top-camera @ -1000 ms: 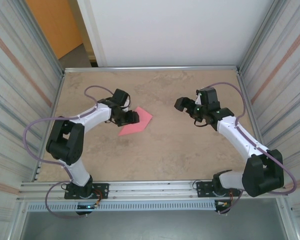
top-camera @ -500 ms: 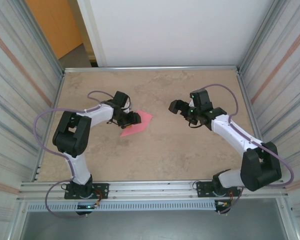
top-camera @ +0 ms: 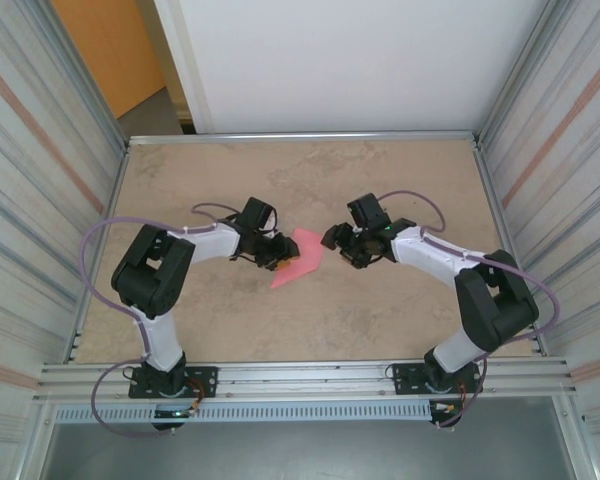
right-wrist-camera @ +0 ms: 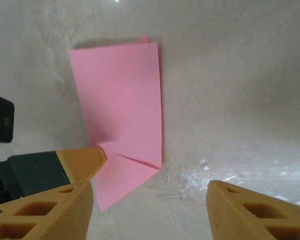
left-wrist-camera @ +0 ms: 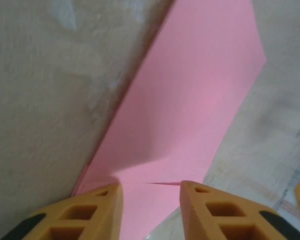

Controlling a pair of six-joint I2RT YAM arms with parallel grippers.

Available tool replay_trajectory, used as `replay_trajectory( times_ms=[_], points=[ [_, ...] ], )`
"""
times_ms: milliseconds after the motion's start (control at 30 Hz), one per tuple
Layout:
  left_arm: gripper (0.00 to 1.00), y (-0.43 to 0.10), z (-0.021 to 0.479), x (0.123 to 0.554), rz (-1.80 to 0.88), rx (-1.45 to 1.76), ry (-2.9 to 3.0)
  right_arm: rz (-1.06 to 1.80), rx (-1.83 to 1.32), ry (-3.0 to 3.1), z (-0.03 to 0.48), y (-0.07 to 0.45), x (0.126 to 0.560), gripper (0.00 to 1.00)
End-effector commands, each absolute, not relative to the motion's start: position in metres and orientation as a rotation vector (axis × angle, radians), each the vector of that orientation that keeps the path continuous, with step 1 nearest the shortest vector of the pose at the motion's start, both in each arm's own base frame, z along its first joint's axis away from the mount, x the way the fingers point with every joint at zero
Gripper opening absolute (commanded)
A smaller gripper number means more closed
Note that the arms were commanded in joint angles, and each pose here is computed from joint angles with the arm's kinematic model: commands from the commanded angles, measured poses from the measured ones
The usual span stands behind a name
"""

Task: Fold a paper plane with a square sheet of paper (pick it up from the middle)
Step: Move the paper to the center of the table.

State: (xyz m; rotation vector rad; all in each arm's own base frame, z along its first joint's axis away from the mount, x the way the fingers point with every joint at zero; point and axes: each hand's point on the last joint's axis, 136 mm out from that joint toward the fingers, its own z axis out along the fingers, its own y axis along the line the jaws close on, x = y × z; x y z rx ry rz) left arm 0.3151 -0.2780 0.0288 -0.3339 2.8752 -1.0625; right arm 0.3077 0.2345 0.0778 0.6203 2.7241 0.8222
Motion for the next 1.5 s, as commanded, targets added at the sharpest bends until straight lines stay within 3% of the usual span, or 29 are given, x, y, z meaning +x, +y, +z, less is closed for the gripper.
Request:
replay_trajectory(
  times_ms=[0, 233, 467, 767, 1467],
  points=[
    [0.32, -0.273, 0.022, 0.313, -1.084, -0.486, 2.883, 0.865, 0.709, 2.745, 0.066, 0.248, 0.305, 0.54],
    [0.23, -0.267, 0.012, 0.307, -1.086, -0.558, 2.913, 0.91, 0.751, 2.794, 0.045, 0.267, 0.302, 0.42],
    [0.21, -0.264, 0.011, 0.306, -1.103, -0.587, 2.916, 0.956, 0.759, 2.804, 0.035, 0.273, 0.302, 0.34],
    [0.21, -0.265, 0.011, 0.307, -1.118, -0.584, 2.917, 0.926, 0.8, 2.834, 0.022, 0.271, 0.297, 0.36],
    [0.21, -0.267, 0.012, 0.308, -1.134, -0.577, 2.919, 1.085, 0.641, 2.812, 0.033, 0.298, 0.302, 0.32]
  ],
)
